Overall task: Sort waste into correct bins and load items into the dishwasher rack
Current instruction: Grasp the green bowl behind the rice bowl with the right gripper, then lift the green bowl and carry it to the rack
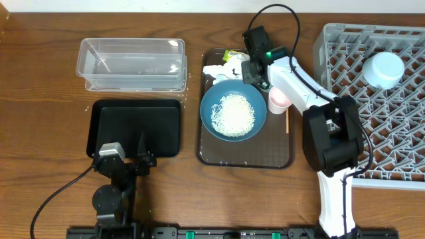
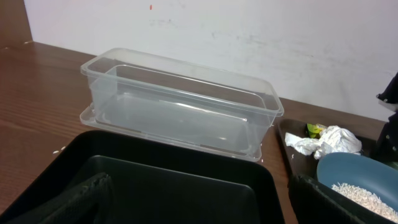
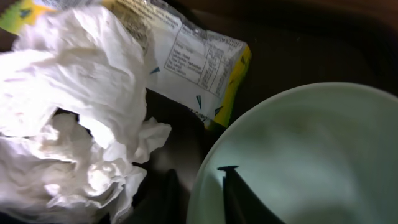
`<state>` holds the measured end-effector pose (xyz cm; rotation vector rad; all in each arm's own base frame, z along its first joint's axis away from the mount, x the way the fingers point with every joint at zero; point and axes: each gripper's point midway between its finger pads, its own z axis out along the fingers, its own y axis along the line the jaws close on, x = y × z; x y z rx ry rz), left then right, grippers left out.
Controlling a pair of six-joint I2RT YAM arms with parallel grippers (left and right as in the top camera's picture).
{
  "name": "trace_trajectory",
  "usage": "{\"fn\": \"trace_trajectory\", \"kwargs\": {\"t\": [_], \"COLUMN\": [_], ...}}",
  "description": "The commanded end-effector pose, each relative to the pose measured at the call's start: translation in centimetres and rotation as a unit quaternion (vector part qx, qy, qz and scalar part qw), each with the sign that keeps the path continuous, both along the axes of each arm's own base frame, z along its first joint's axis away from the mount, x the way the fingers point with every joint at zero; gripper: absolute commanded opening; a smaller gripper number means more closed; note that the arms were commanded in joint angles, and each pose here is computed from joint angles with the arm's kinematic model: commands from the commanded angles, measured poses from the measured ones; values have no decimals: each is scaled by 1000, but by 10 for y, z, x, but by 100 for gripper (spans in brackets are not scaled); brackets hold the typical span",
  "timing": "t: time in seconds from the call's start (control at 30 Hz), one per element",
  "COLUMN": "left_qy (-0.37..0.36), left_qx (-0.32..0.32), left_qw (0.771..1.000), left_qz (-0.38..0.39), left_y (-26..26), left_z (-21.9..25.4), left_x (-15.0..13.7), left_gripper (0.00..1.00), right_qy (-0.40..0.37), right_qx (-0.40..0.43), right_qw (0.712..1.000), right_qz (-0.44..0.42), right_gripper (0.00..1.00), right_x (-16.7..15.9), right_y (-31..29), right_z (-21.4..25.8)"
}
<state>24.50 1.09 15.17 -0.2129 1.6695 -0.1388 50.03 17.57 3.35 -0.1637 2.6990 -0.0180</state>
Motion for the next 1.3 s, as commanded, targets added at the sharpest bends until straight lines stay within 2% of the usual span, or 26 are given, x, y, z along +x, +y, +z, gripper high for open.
{"fn": "trace_trajectory", "kwargs": {"t": [0.0, 0.2, 0.53, 0.73, 0.87, 0.97, 1.13, 1.27], "left_qy": [26, 26, 26, 26, 26, 26, 26, 26], "left_qx": [6, 6, 6, 6, 6, 6, 6, 6], "left_qw": [1000, 1000, 1000, 1000, 1000, 1000, 1000, 1000], "left_qz": [-7, -7, -7, -7, -7, -7, -7, -7], "left_y": [-2, -2, -2, -2, -2, -2, -2, -2], "left_z": [-17, -17, -17, -17, -17, -17, -17, -17], "left_x": [-1, -1, -1, -1, -1, -1, -1, -1], "left_gripper": [92, 92, 92, 92, 92, 92, 92, 92], "right_qy": [-1, -2, -54, -80, -85, -76, -70, -112], "right_qx": [-2, -2, 23, 54, 119, 208, 392, 435], "right_qw": [1000, 1000, 998, 994, 987, 972, 915, 891], "right_qz": [-17, -17, -20, -47, -69, -76, -63, -58], "right_gripper": [16, 3, 1, 1, 1, 1, 1, 1], "right_x": [5, 6, 28, 41, 48, 47, 35, 23], "right_y": [-7, -7, -3, -37, -79, -116, -179, -244], "right_z": [-3, 5, 92, 156, 189, 206, 236, 255]}}
